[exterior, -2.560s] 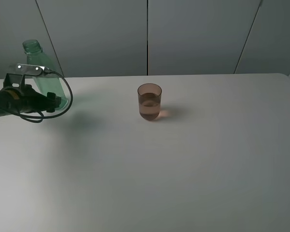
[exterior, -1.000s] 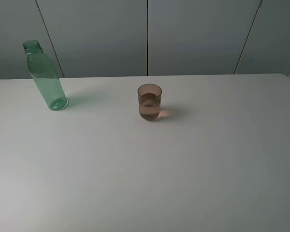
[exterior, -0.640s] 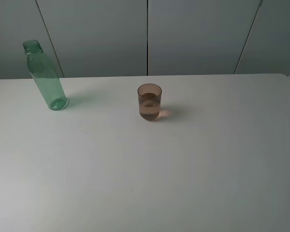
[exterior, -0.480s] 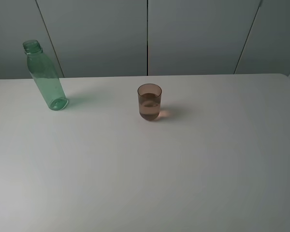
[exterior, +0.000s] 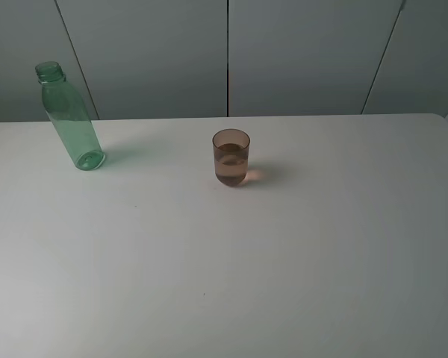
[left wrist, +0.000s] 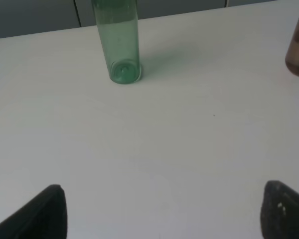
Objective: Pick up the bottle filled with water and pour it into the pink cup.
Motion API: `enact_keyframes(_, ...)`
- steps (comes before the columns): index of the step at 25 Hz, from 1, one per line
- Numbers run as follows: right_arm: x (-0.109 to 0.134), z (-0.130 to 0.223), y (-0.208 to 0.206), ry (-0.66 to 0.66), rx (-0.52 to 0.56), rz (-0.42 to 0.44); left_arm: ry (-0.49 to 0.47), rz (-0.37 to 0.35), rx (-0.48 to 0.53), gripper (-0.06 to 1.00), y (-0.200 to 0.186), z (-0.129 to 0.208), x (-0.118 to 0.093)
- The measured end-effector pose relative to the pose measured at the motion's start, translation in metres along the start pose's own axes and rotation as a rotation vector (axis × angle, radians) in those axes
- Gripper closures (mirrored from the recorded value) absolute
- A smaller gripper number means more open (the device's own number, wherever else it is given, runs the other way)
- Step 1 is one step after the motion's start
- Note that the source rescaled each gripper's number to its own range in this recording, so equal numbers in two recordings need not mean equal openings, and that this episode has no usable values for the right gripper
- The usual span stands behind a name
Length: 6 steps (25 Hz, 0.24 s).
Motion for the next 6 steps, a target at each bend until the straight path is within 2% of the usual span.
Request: enact_keyframes(6, 0.0, 0.0, 0.0, 0.0, 0.0, 0.0, 0.0, 0.0, 0.0, -0.06, 0.0, 0.0, 0.0)
Point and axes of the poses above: a point on each arm's last joint axis where the gripper is mounted, y pointing out along that axis toward the gripper, x along the wrist's bending axis when the last joint is at zero, z = x × y, the point moved 9 cm from there along y, pointing out along that axis toward the gripper, and after that the axes turned 10 degrees about y, right-handed, at the moved point
